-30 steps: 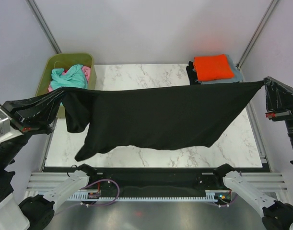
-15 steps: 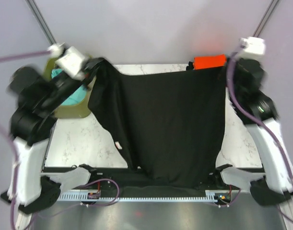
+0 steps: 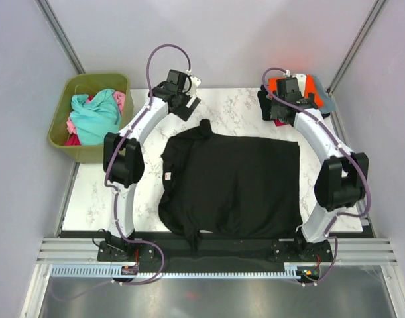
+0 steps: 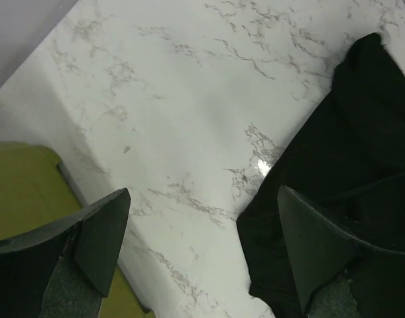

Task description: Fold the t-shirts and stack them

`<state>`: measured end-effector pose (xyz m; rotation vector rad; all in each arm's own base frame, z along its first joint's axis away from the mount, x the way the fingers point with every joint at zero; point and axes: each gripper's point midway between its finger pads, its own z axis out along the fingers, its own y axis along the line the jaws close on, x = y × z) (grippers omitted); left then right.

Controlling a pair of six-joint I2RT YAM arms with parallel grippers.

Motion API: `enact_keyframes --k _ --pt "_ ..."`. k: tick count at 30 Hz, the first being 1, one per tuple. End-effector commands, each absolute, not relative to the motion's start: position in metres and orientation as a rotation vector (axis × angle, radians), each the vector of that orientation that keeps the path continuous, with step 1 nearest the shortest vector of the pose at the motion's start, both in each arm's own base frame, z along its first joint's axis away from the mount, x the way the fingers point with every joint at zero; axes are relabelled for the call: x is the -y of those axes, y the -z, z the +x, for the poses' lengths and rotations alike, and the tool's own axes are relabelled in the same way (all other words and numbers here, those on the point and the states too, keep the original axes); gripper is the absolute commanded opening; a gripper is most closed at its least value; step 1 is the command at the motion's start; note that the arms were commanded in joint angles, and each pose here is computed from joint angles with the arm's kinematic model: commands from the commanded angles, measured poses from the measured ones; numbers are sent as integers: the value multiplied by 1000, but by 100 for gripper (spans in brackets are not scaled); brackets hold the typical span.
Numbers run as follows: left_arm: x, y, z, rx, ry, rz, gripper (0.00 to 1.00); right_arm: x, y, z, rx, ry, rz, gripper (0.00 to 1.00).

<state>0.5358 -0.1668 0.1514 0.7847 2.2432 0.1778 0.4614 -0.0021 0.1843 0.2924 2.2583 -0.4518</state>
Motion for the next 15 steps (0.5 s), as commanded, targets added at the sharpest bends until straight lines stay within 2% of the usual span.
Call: enact_keyframes --k 1,5,6,7,9,12,13,15 --pt "158 -274 550 -2015 -207 541 100 -4 -255 448 -2077 311 337 98" --pt "151 -277 537 -2045 -198 489 100 -36 -240 426 -2107 64 297 98" --pt "150 -261 530 -2088 -188 474 99 -45 -241 419 -2108 -10 280 98" --pt "151 -263 522 -2096 -159 471 95 -51 -221 410 -2149 -48 292 98" --pt "157 -223 503 -2196 -83 478 90 -67 -210 403 -2169 -161 268 98" --pt "185 -175 475 -2316 164 495 82 -81 -174 393 -2235 -246 266 98" --pt "192 -165 470 -2338 216 497 77 -83 -160 389 -2265 -255 261 98" --pt "204 -134 460 -2401 259 483 76 -89 -149 385 -2292 -272 253 98"
